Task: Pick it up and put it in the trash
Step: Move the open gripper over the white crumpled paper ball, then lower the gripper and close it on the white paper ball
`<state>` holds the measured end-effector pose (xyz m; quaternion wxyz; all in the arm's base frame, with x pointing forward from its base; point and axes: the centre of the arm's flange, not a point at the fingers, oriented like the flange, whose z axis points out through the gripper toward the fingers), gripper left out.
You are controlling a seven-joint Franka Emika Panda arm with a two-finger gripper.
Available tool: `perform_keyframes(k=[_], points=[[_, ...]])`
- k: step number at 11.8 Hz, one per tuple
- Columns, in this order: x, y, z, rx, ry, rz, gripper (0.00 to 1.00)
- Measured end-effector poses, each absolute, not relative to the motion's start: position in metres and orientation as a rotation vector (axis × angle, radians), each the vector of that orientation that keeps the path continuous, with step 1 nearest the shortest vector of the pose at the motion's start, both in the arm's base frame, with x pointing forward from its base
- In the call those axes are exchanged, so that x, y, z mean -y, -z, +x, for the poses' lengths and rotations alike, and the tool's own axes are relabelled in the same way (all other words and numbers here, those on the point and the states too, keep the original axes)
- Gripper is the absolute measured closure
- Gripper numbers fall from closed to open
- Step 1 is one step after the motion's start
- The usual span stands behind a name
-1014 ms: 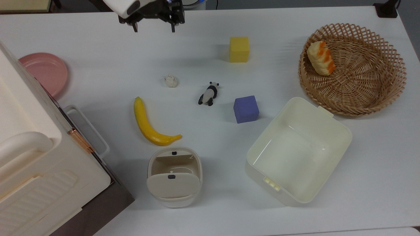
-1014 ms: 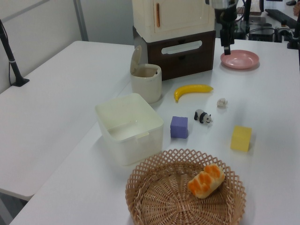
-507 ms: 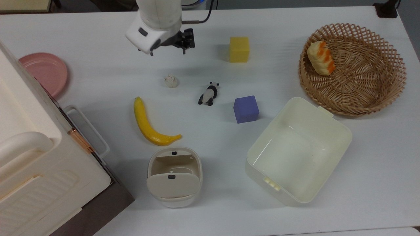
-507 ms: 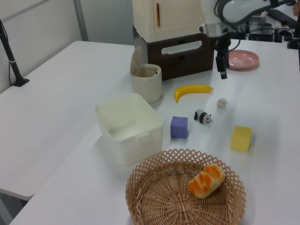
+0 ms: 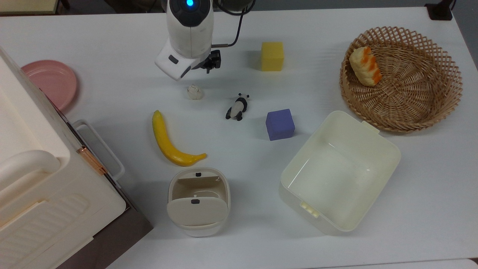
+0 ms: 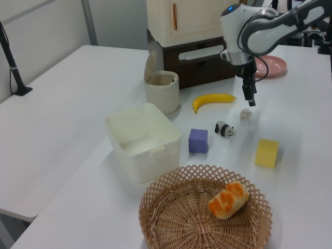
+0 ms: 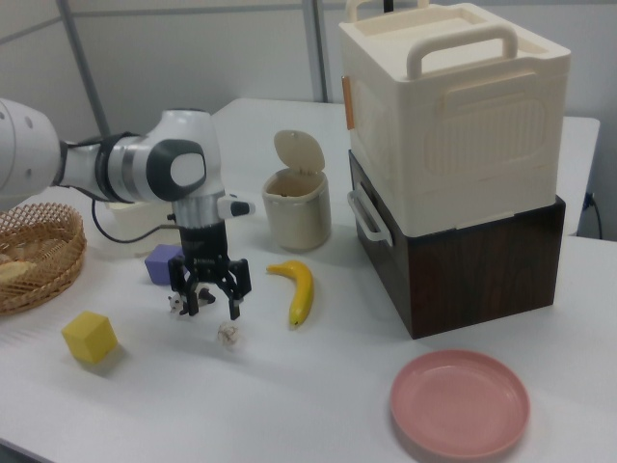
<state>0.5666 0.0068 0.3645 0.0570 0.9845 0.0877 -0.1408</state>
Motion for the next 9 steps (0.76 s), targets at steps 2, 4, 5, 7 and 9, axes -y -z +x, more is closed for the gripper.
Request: perform_keyframes(k=[2,4,5,7,9], points=[[-0.004,-0.341,0.57,-0.283,0.431,2.966,0.18],[-0.005,-0.324,0.575,-0.292,0.424,2.968,0.26],[-0.005,-0.317,0.577,-0.296,0.418,2.969,0.35],[-0.007,-0.311,0.581,-0.303,0.393,2.974,0.44],[-0.007,-0.311,0.582,-0.304,0.389,2.974,0.65]])
